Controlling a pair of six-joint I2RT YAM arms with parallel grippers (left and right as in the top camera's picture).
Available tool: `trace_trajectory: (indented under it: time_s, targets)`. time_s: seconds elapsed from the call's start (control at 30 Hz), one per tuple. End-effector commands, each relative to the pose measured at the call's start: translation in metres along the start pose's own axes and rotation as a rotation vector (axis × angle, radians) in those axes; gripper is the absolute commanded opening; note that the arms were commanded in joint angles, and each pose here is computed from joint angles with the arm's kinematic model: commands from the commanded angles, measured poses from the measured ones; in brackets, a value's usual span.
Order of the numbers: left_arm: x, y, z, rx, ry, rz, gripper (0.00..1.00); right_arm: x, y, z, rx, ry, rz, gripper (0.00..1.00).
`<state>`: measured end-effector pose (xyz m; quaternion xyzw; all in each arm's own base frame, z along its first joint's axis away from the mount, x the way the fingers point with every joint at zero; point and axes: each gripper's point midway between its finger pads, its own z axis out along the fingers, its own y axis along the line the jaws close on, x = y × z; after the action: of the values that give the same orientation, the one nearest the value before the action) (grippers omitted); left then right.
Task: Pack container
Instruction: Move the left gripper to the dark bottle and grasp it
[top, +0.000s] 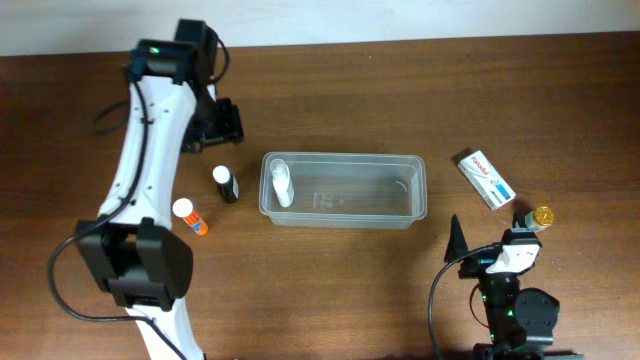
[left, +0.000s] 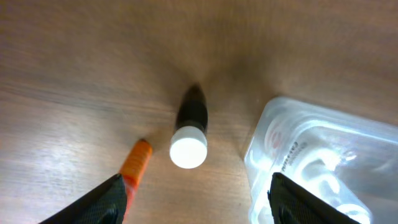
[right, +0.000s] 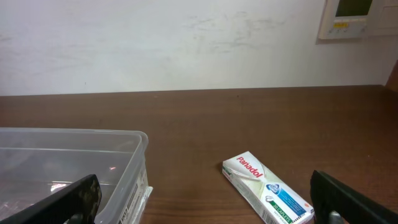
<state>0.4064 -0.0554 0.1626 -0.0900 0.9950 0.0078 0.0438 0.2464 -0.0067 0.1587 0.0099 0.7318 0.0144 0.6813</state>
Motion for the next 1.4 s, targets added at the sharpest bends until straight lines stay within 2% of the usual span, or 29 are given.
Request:
trace_trajectory:
  time_s: [0.0,0.3,0.63,0.97,1.2,1.37]
  targets:
    - [0.013,-0.001,0.015,0.001,0.044,0.026,0.74,0.003,-0.001,0.0,0.004,0.008,0.008,0.98]
    - [0.028,0.004,0.054,-0.021,0.106,0.042,0.74,0.003,-0.001,0.0,0.004,0.008,0.008,0.98]
    - [0.03,0.007,0.079,-0.034,0.102,0.061,0.73,0.003,-0.001,0.0,0.004,0.008,0.008,0.98]
    - [0.025,0.007,0.081,-0.04,0.08,0.106,0.38,0.003,-0.001,0.0,0.004,0.008,0.008,0.98]
    - [0.024,0.007,0.081,-0.039,0.08,0.106,0.34,0.003,-0.001,0.0,0.004,0.008,0.008,0.98]
    - [0.023,0.007,0.08,-0.038,0.076,0.106,0.21,0.003,-0.001,0.0,0.004,0.008,0.008,0.98]
